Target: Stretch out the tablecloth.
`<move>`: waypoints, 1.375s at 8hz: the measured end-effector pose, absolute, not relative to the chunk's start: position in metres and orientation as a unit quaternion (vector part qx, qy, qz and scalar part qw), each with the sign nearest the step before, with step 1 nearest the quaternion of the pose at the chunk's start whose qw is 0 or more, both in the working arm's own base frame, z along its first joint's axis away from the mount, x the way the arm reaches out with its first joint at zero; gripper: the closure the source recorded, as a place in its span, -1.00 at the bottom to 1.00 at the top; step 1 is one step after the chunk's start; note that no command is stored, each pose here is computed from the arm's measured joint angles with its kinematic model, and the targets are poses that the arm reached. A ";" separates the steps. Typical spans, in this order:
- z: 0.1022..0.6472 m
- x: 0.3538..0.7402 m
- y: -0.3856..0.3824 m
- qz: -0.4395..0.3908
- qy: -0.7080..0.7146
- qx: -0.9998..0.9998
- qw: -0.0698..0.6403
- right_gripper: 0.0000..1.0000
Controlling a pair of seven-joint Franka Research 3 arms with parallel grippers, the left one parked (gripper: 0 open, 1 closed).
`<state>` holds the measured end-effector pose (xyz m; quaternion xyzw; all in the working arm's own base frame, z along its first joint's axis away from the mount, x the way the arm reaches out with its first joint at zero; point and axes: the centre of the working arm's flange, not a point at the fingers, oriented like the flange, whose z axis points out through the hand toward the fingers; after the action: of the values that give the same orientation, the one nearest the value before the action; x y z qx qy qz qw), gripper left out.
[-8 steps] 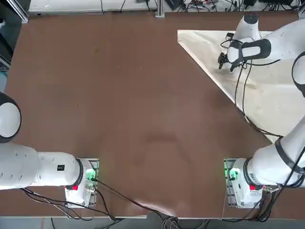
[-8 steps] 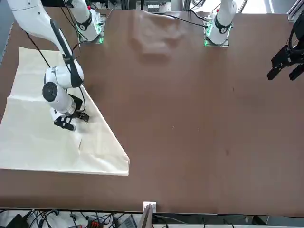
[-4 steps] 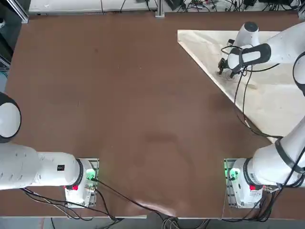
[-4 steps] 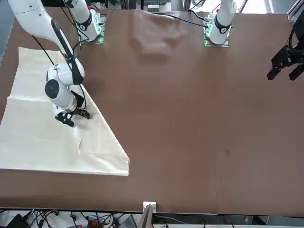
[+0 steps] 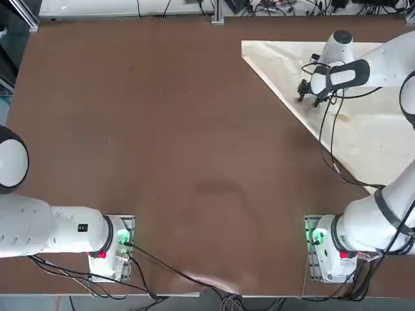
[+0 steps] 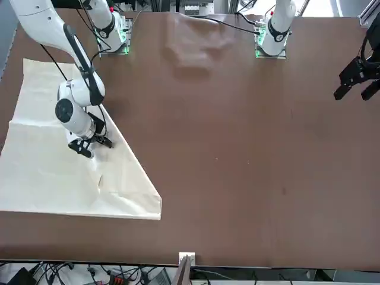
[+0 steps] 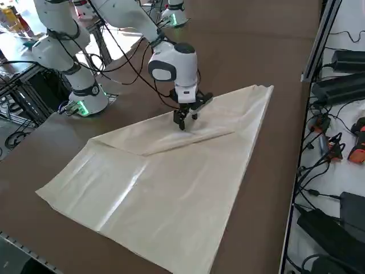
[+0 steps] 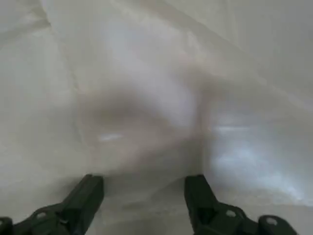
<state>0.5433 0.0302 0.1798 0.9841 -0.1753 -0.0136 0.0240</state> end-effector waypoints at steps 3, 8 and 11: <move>0.180 0.542 0.030 -0.014 -0.176 0.984 0.024 -0.71; 0.185 0.542 0.025 -0.013 -0.180 0.983 0.026 0.49; 0.188 0.543 0.025 -0.011 -0.179 0.983 0.026 0.65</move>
<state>0.5427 0.0254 0.1882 0.9834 -0.1793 -0.0108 0.0258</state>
